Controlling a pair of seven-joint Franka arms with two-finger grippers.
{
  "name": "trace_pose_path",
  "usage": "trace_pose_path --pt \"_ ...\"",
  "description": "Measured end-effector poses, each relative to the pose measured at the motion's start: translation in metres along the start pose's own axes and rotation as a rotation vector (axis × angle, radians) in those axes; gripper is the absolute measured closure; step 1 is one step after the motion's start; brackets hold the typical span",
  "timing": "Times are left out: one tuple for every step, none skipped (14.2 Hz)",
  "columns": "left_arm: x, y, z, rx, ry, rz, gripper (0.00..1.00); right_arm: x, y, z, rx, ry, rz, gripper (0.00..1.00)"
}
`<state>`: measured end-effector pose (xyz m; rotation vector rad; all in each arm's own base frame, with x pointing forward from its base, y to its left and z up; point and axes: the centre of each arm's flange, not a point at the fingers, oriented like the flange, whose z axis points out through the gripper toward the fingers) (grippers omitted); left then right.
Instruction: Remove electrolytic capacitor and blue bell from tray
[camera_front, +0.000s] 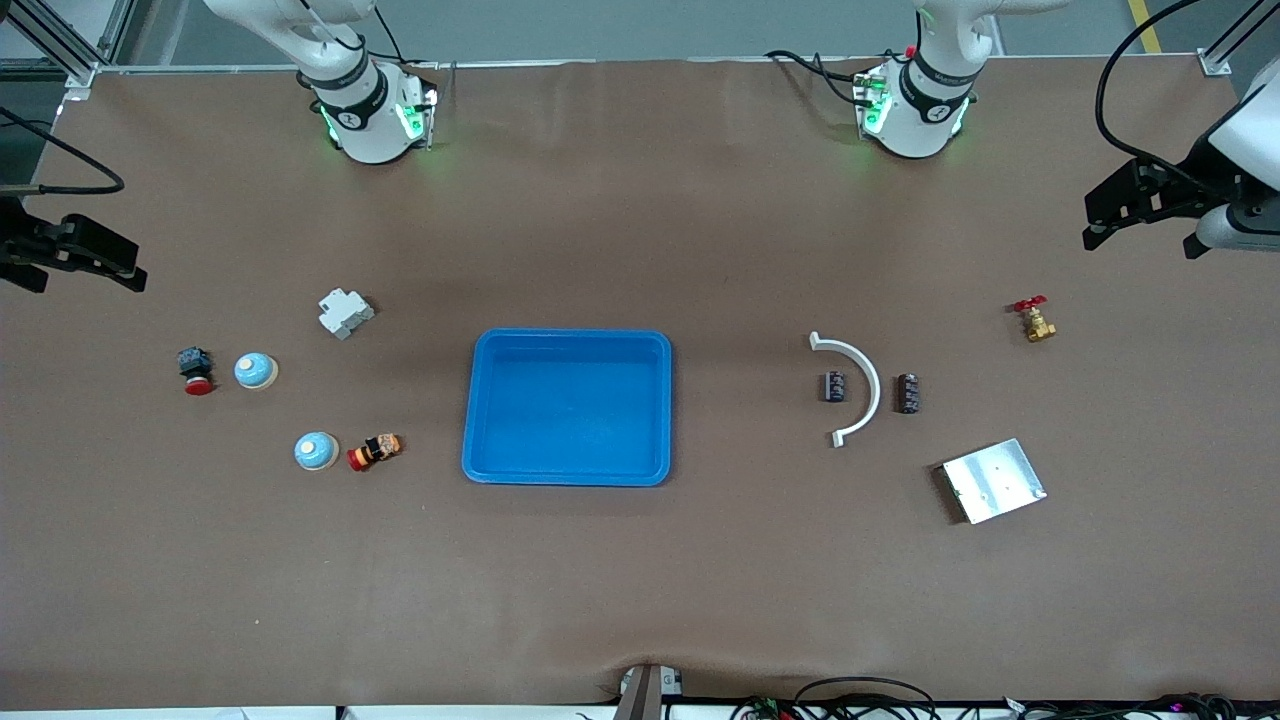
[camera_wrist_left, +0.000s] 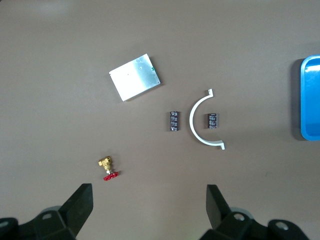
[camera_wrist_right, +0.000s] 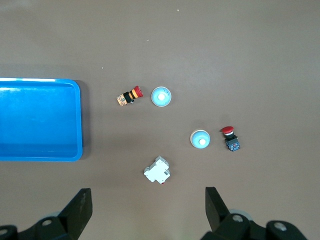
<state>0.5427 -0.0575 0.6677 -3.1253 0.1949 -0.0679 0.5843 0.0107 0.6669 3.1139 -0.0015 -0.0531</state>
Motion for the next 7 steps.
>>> trace_pose_path --pt "0.0000 -0.0004 -0.0001 0.000 0.000 0.000 0.00 0.0000 0.0014 0.0001 0.000 -0.001 0.006 0.00" --pt "0.0000 -0.0006 -0.0003 0.000 0.001 0.000 0.00 0.0000 0.0028 0.0001 0.000 -0.001 0.009 0.00" --pt "0.0000 -0.0006 -0.0004 0.000 0.001 0.000 0.00 0.0000 0.0033 0.0001 0.000 -0.001 0.011 0.00" --pt "0.0000 -0.0007 -0.0004 0.000 0.001 0.000 0.00 0.0000 0.0037 0.0001 -0.001 -0.001 0.012 0.00" --pt "0.0000 -0.0008 -0.0004 0.000 0.001 -0.001 0.00 0.0000 0.0046 0.0002 -0.001 -0.001 0.014 0.00" --pt "0.0000 -0.0009 -0.0005 0.000 0.001 -0.001 0.00 -0.0001 0.0063 0.0000 -0.001 0.000 0.018 0.00" --pt "0.0000 -0.0009 -0.0005 0.000 0.001 -0.001 0.00 -0.0008 0.0102 -0.0015 -0.002 0.003 0.025 0.00"
